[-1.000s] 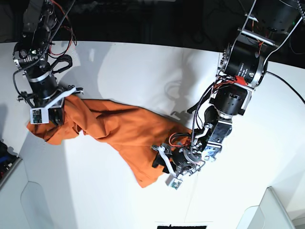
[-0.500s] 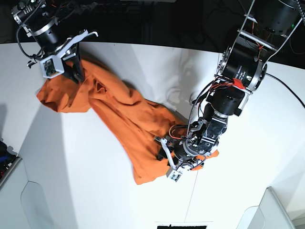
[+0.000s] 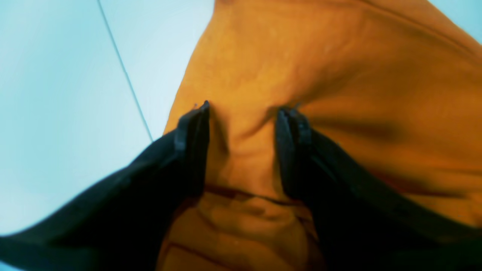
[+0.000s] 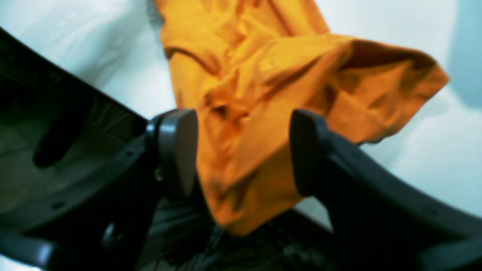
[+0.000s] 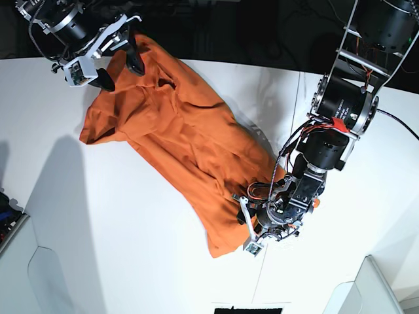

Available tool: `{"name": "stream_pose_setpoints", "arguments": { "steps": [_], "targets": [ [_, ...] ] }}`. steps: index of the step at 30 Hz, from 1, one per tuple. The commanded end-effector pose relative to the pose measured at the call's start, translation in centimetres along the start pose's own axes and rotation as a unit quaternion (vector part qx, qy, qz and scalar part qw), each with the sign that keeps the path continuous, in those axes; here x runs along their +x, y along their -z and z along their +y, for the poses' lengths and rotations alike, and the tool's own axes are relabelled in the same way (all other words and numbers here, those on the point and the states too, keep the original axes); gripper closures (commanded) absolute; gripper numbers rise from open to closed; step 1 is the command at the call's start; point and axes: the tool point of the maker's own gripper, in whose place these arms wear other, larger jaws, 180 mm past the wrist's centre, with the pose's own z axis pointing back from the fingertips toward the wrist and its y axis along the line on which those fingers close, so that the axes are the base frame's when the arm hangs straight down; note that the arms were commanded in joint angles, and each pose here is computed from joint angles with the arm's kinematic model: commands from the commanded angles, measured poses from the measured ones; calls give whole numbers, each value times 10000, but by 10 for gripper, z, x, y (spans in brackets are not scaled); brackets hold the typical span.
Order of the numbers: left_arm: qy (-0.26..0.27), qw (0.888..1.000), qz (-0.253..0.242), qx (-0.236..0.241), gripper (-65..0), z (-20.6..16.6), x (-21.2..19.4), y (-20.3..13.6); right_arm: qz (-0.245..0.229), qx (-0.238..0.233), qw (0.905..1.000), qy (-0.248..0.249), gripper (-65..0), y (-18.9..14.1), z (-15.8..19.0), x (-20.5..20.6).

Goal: Layout the t-shirt on the table in an organized manner, then fold the t-shirt properly
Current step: 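Release the shirt and regrasp it at new edges with both grippers, then drag the shirt edges apart with both grippers to flatten it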

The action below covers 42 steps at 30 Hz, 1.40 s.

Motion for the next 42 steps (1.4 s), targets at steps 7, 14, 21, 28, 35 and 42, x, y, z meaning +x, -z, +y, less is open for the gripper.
{"name": "stream_pose_setpoints", "arguments": {
  "steps": [7, 14, 21, 28, 35, 42],
  "targets": [
    [8, 9958, -752, -520, -313, 10, 64, -45, -748, -916, 9929, -125, -377, 12, -47, 54],
    [240, 9934, -962, -572, -313, 5, 57, -64, -349, -1287, 9898, 503, -375, 53, -95, 19],
    [78, 9958, -495, -766, -314, -20, 2, -50, 276, -1226, 9875, 950, -292, 98, -120, -28],
    [54, 9999, 31, -161, -314, 18, -50, -43, 559, -1681, 9775, 1149, -292, 134, -180, -29],
    [-25, 9983, 214, 540, -314, 72, -68, -58, -120, -2238, 9697, 971, -293, 138, -250, 51],
    [-81, 9993, -256, 257, -313, 62, -31, -69, -356, -2301, 9694, 777, -293, 126, -257, 98]
  ]
}}
